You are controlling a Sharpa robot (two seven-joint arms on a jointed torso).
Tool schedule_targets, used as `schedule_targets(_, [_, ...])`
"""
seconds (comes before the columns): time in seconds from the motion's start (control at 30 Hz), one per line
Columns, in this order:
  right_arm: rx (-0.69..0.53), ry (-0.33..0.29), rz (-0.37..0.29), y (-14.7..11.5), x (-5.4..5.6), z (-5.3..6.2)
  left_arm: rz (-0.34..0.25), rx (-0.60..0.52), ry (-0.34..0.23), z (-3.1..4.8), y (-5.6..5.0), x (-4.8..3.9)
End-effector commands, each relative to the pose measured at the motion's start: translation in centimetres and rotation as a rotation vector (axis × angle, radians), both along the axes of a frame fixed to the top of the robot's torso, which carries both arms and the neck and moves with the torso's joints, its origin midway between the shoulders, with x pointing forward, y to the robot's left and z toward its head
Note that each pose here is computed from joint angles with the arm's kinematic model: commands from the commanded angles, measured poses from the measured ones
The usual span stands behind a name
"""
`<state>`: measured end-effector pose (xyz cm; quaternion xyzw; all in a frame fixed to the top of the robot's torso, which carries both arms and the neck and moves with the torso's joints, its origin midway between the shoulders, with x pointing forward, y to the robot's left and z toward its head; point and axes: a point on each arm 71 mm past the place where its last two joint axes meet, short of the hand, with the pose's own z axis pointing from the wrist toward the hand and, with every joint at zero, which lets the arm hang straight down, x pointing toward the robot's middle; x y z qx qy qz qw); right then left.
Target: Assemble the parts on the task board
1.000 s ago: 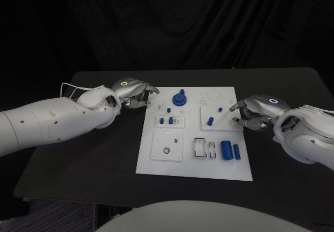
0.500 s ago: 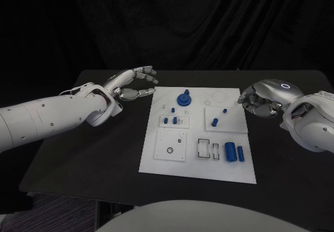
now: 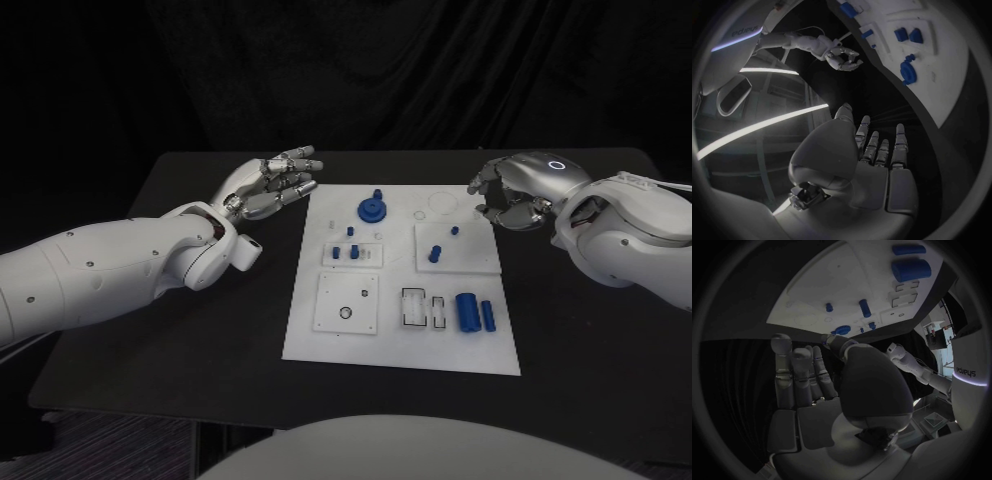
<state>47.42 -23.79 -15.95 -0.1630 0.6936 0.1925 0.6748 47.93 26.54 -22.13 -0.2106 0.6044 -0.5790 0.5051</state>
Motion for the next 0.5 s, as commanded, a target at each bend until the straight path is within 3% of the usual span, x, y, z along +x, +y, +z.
schedule_targets(0.03, [0.034,-0.024,0.039,0.4,0.1,-0.3,-0.043,-0.263,0.008,0.55,-0.1,-0.9])
schedule_targets(0.27, [0.049,0.0,0.041,0.7,0.5,-1.5,-0.059,-0.349,0.073,-0.25,-0.7,-2.13])
schedule_targets(0.5, [0.049,0.021,0.038,0.4,0.4,-2.4,-0.082,-0.389,0.093,-0.3,-1.2,-3.15])
